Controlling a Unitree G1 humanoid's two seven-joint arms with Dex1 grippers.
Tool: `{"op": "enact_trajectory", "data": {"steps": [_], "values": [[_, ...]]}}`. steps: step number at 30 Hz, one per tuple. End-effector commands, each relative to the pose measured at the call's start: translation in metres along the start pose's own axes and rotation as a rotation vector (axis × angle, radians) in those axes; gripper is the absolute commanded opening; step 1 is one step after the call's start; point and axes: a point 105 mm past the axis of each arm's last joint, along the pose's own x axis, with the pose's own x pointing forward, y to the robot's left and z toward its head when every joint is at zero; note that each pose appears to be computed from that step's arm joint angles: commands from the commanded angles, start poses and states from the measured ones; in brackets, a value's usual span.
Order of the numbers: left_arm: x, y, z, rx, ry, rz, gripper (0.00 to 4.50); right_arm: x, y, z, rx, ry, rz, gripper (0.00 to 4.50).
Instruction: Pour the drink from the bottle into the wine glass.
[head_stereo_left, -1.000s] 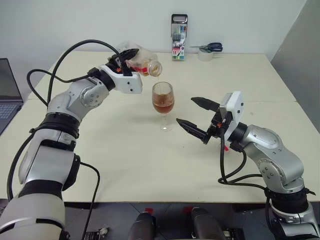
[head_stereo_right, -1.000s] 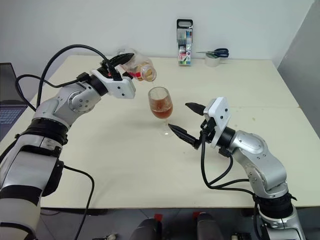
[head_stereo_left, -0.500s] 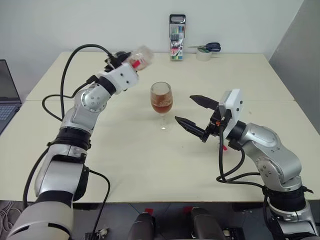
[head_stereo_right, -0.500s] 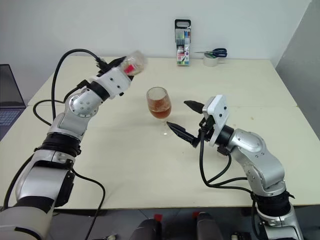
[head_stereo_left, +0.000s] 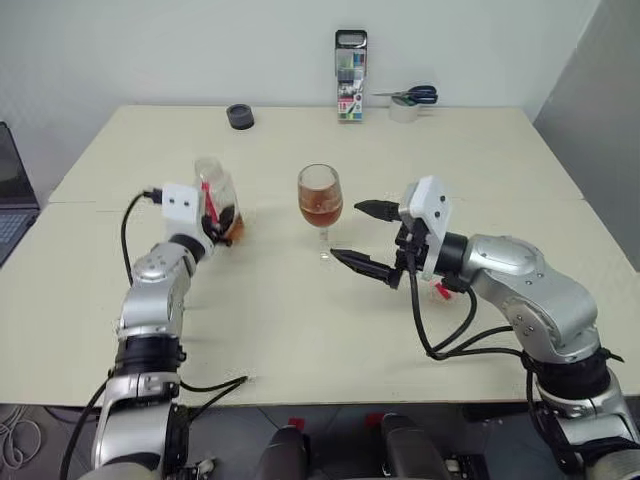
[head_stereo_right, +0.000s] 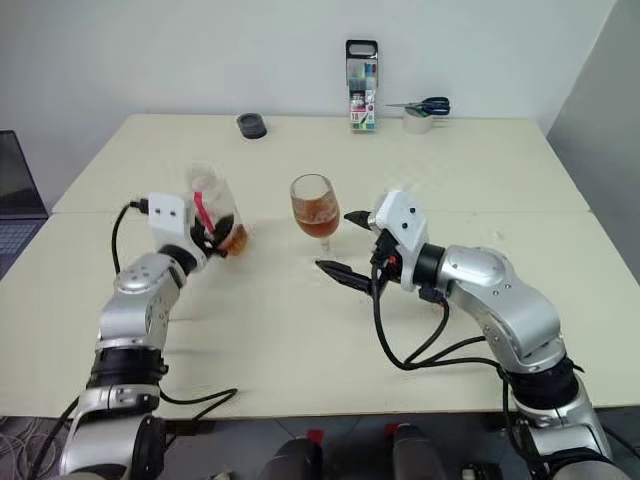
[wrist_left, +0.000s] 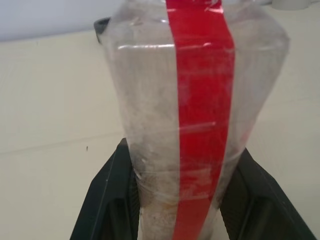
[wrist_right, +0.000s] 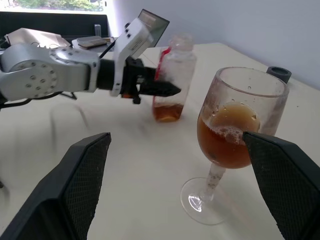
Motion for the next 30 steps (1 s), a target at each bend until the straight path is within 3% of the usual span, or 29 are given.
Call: {"op": "enact_trajectory", "data": {"steps": [1,11,12,18,19,30], "values": [[-0.006,0.009,0.018,-0.016,-0.082,0.017,1.67,0.004,0.003,0.013,-0.037,-0.034,0.01,4.5],[-0.009,0.01,0.004,-0.052,-0.076,0.024,1.67,0.01,0.008,0.017,-0.044,-0.039,0.035,4.5],[-0.009,0.011,0.004,-0.057,-0.078,0.025,2.4,0.01,0.008,0.017,-0.044,-0.038,0.035,4.5],[-0.009,0.009,0.005,-0.043,-0.087,0.013,4.34,0.009,0.008,0.014,-0.043,-0.029,0.034,4.5],[-0.009,0.009,0.005,-0.036,-0.089,0.012,4.46,0.008,0.008,0.014,-0.042,-0.028,0.033,4.5],[-0.013,0.009,0.0,0.024,-0.079,0.028,4.46,0.005,0.007,-0.003,-0.032,0.01,0.007,4.5]]}}
